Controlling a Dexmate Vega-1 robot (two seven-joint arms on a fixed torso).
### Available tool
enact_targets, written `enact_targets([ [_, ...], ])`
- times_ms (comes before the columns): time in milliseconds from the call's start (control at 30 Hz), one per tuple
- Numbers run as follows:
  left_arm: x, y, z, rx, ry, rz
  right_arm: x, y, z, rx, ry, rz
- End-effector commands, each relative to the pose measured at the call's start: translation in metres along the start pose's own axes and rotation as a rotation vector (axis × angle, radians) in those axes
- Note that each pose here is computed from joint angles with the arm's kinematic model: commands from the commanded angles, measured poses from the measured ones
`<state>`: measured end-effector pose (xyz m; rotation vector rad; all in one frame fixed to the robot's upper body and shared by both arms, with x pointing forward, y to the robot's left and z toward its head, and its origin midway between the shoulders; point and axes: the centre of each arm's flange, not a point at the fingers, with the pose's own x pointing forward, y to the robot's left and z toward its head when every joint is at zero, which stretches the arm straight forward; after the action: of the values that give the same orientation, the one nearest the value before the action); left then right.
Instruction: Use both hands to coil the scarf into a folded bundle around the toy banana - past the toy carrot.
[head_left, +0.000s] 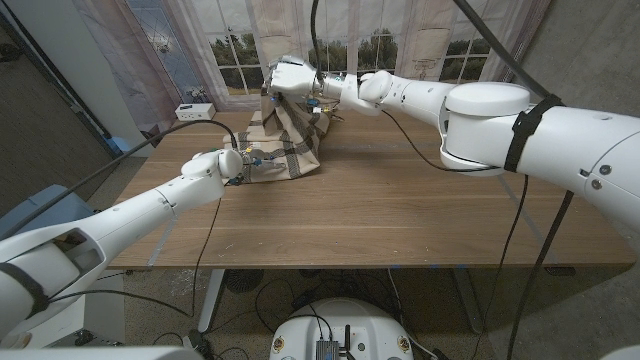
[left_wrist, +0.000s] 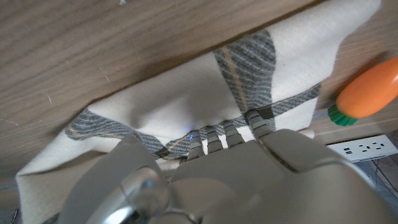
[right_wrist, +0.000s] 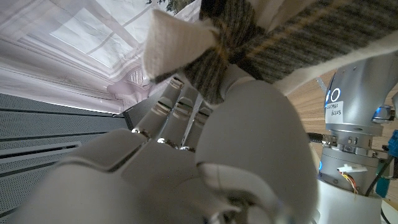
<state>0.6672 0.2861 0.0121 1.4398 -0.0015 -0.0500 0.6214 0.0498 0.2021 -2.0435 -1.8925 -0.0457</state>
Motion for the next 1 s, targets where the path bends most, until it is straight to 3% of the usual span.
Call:
enact_targets([
  [33, -0.001, -0.002, -0.003, -0.006, 0.002, -0.001, 0.005, -0.008, 0.01, -0.003, -0.052, -0.056],
  [600, -0.002, -0.003, -0.005, -0.006, 0.003, 0.0, 0.008, -0.022, 0.038, -0.009, -0.154, -0.185],
  [1000, -0.006, -0.005, -0.006, -0.005, 0.006, 0.004, 0.009, -0.03, 0.04, 0.009, -0.13, -0.166],
])
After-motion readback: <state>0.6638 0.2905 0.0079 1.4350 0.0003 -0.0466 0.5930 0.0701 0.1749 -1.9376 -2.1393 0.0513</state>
